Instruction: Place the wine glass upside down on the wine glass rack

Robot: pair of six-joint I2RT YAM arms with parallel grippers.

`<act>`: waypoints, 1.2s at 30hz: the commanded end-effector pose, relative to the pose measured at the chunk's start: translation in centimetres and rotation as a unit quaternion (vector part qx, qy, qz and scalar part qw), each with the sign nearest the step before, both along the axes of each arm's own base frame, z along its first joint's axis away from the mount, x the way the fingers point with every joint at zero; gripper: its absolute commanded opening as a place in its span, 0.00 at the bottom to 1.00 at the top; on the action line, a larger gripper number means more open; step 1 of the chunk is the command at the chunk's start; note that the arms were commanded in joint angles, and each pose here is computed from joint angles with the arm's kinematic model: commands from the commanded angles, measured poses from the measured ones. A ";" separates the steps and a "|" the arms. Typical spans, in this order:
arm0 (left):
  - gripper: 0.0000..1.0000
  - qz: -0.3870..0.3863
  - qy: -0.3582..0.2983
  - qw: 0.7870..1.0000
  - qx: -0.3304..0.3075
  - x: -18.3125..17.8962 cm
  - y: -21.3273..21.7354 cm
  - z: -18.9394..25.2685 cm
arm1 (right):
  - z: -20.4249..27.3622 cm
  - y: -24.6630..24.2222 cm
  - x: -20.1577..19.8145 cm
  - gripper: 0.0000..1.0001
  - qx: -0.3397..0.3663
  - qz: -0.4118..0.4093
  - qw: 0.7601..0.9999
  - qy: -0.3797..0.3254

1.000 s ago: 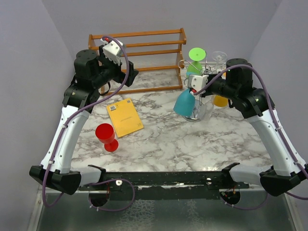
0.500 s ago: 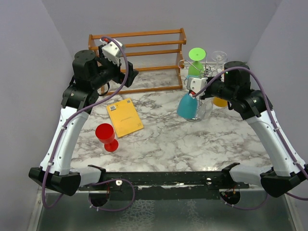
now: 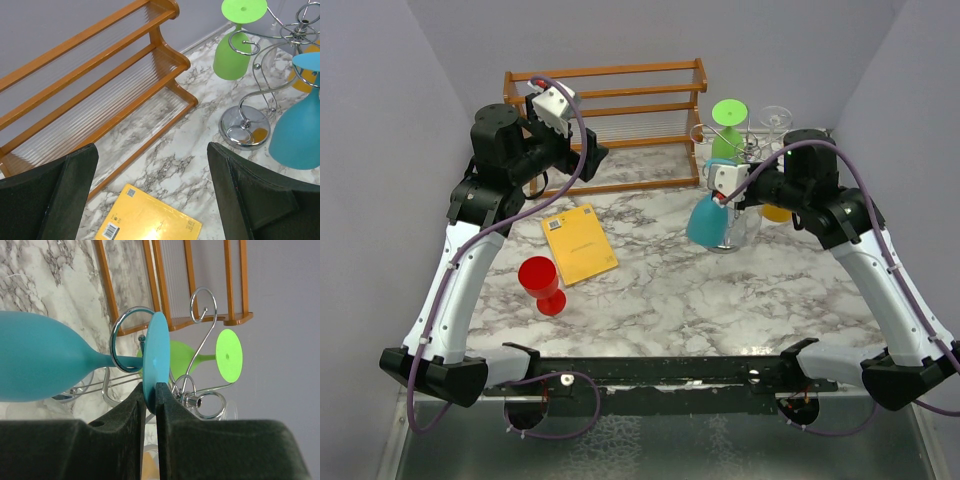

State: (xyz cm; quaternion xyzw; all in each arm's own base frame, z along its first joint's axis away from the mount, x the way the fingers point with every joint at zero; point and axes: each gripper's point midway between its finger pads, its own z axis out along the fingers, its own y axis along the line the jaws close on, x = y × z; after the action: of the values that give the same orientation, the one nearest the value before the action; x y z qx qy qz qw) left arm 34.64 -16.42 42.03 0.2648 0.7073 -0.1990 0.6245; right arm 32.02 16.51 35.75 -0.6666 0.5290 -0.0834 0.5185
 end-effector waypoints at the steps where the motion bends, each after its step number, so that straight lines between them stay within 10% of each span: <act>1: 0.94 -0.014 -0.021 1.000 -0.001 -0.7 -0.1 1.4 | -0.4 0.3 -1.1 0.17 0.007 0.013 1.000 0.011; 21: 0.94 -0.021 -0.008 1.000 0.020 -0.8 -0.1 -0.6 | -0.2 0.3 -2.8 0.39 0.026 0.024 0.999 0.026; 36: 0.94 -0.049 0.061 0.976 0.204 -4.1 3.3 -10.6 | 4.9 2.2 -9.4 0.70 0.153 0.104 0.981 0.049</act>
State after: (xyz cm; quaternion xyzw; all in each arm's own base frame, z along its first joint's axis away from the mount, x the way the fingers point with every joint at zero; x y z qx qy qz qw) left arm 32.52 -15.51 33.45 0.3707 0.7450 -0.1534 0.5330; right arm 26.72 17.16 37.40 -0.6489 0.5239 0.0047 0.5518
